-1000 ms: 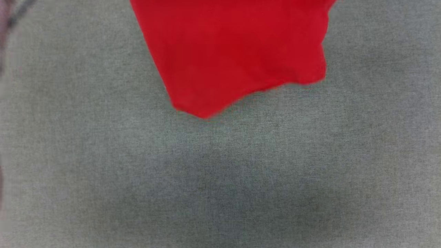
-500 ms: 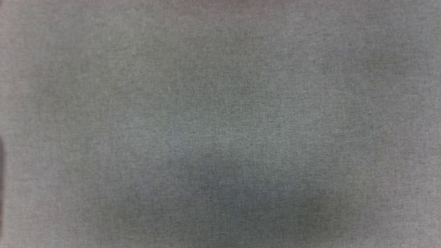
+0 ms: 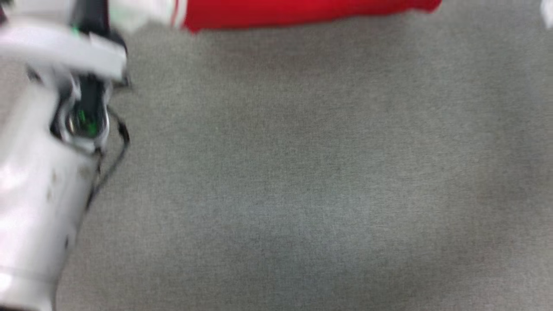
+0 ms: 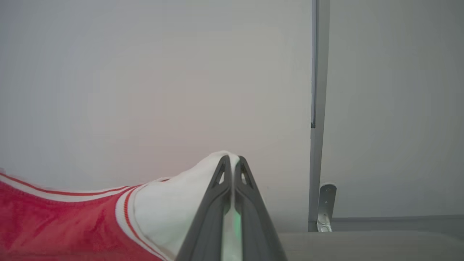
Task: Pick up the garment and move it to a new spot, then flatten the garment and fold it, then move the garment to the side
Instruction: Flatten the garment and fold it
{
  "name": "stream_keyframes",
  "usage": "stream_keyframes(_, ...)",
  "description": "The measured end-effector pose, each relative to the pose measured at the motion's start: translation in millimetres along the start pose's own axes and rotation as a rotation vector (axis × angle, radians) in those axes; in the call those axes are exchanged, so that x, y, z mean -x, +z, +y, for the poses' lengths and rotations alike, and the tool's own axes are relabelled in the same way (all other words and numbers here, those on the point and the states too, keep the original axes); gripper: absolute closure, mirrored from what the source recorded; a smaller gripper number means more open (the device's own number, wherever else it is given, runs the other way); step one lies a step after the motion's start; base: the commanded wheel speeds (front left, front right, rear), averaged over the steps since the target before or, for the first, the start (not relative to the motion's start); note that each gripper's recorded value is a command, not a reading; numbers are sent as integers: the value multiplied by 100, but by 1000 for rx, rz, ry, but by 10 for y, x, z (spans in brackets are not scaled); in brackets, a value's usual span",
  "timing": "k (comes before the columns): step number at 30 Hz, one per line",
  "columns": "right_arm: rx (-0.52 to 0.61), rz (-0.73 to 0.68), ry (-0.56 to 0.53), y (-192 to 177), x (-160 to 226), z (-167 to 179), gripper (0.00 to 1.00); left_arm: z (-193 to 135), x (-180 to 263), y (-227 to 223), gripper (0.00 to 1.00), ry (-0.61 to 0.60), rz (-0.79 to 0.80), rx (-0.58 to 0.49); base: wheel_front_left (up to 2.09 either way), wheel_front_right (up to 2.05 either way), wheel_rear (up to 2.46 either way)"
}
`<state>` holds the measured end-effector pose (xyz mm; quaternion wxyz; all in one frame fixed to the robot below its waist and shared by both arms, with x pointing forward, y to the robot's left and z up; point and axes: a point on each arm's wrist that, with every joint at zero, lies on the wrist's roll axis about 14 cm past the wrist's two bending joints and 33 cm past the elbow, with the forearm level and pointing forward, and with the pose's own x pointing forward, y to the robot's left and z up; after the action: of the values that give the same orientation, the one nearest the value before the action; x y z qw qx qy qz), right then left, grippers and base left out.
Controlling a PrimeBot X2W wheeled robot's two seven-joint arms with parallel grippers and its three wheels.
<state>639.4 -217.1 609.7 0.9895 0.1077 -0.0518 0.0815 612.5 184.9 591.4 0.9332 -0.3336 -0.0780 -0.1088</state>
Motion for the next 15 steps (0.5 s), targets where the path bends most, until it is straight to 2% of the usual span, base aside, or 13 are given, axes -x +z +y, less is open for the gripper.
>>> stream_keyframes(9, -60, 127, -10, -479, 851, -199, 100, -29, 959, -474, 100, 0, 140, 126, 0, 0, 0)
stream_keyframes(15, -112, 255, -39, -926, 1493, -295, 100, 99, 1580, -713, 100, 97, 192, 228, 0, 0, 0)
